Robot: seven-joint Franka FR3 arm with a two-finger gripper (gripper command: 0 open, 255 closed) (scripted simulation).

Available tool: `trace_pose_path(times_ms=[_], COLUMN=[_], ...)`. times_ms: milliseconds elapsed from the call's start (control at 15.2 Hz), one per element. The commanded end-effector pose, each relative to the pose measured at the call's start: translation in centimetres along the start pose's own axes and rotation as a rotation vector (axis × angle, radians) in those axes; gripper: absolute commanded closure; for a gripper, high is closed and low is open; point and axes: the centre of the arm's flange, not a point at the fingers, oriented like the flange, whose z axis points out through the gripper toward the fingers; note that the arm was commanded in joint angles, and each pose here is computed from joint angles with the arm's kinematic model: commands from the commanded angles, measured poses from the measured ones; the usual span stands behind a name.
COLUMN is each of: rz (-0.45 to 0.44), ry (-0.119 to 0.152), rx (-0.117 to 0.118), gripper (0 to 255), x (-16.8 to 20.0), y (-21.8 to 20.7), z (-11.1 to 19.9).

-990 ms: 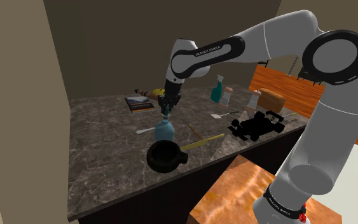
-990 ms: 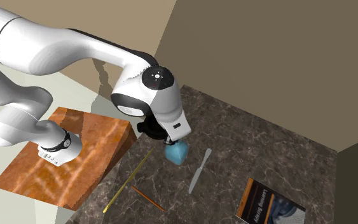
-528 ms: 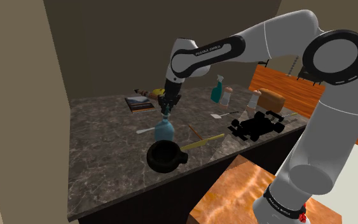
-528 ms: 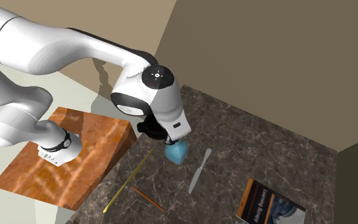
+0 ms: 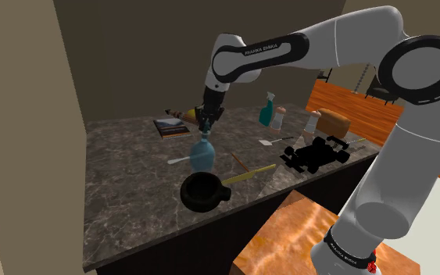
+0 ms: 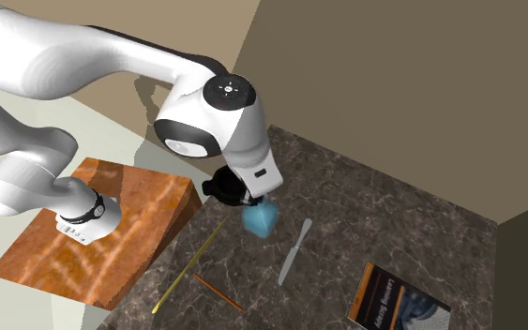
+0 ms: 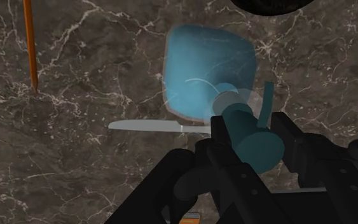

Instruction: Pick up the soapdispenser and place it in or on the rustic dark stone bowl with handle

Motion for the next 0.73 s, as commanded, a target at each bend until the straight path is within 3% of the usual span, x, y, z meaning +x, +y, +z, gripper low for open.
trace_pose_path(times_ms=[0, 660], rz=[0.000, 0.000], ry=[0.000, 0.000], rx=[0.000, 0.000], gripper=[255, 255], x=[0.1, 0.5], y=[-0.2, -0.9], z=[-1.1, -6.3])
